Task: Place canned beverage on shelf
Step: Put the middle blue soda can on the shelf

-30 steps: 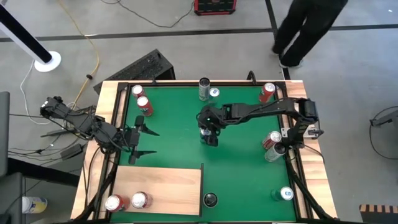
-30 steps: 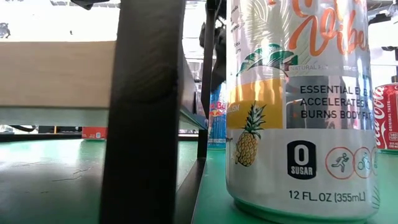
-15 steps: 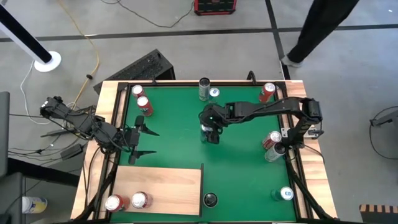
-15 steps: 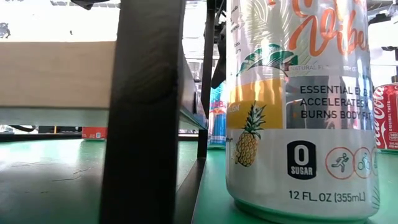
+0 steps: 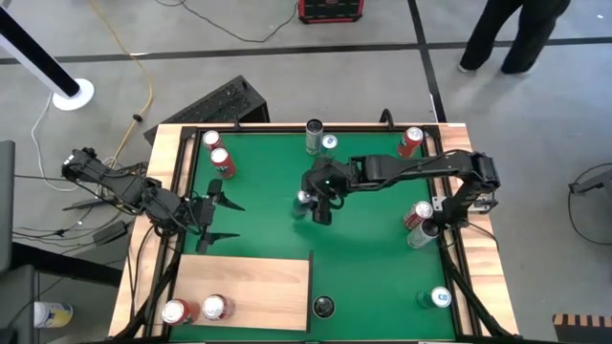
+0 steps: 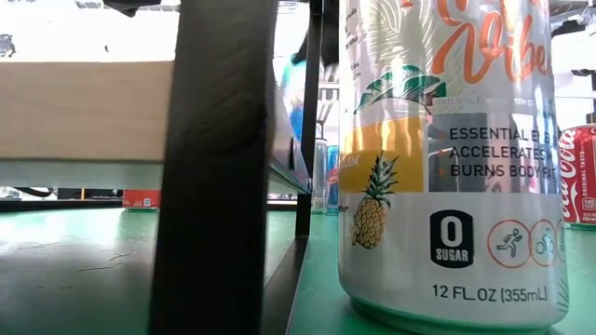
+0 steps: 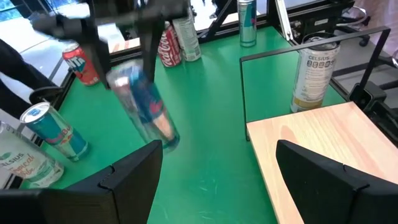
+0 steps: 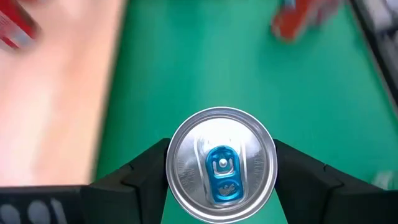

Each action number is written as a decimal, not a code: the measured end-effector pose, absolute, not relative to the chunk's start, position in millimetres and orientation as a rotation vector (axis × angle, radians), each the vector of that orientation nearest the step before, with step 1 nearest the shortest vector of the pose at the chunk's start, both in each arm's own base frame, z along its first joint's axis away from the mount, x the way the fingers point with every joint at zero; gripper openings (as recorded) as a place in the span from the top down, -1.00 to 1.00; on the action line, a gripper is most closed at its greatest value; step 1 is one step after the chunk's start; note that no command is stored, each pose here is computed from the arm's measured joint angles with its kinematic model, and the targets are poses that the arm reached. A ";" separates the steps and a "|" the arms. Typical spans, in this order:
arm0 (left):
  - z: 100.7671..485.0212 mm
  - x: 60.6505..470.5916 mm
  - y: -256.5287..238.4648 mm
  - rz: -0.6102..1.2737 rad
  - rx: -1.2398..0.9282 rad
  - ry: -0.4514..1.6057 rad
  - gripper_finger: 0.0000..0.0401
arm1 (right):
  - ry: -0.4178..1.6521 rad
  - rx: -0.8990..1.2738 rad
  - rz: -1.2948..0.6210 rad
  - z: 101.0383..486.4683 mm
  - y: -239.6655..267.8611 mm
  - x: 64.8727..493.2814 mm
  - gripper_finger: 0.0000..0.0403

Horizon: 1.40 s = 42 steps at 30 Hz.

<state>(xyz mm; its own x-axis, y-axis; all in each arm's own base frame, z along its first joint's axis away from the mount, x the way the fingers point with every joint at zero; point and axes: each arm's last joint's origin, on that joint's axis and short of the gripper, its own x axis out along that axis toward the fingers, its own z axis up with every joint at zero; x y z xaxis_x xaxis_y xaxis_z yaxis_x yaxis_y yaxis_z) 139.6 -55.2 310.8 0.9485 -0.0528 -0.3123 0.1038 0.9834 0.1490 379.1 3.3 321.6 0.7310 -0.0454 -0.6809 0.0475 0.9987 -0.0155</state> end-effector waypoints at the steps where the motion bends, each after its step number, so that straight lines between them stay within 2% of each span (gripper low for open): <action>1: 310.7 139.6 -55.2 -0.080 0.165 0.313 -0.49 | 0.720 -0.002 -0.035 330.2 9.4 381.8 -0.29; 7: 307.2 138.4 -53.9 -0.053 0.175 0.349 -0.49 | 0.565 -0.032 0.067 368.0 55.5 383.1 -0.29; 16: 306.6 138.1 -53.7 -0.047 0.156 0.356 -0.49 | 0.405 -0.018 0.136 372.8 131.4 385.6 -0.29; 27: 311.3 129.5 -49.4 -0.032 0.084 0.324 -0.49 | 0.549 -0.060 0.183 364.4 195.2 430.2 -0.29; 35: 313.7 125.2 -47.3 -0.029 0.063 0.306 -0.49 | 0.652 -0.034 0.207 330.7 208.9 453.8 -0.29; 42: 312.4 127.4 -48.3 -0.030 0.069 0.316 -0.49 | 0.620 -0.034 0.272 324.5 222.6 457.1 -0.29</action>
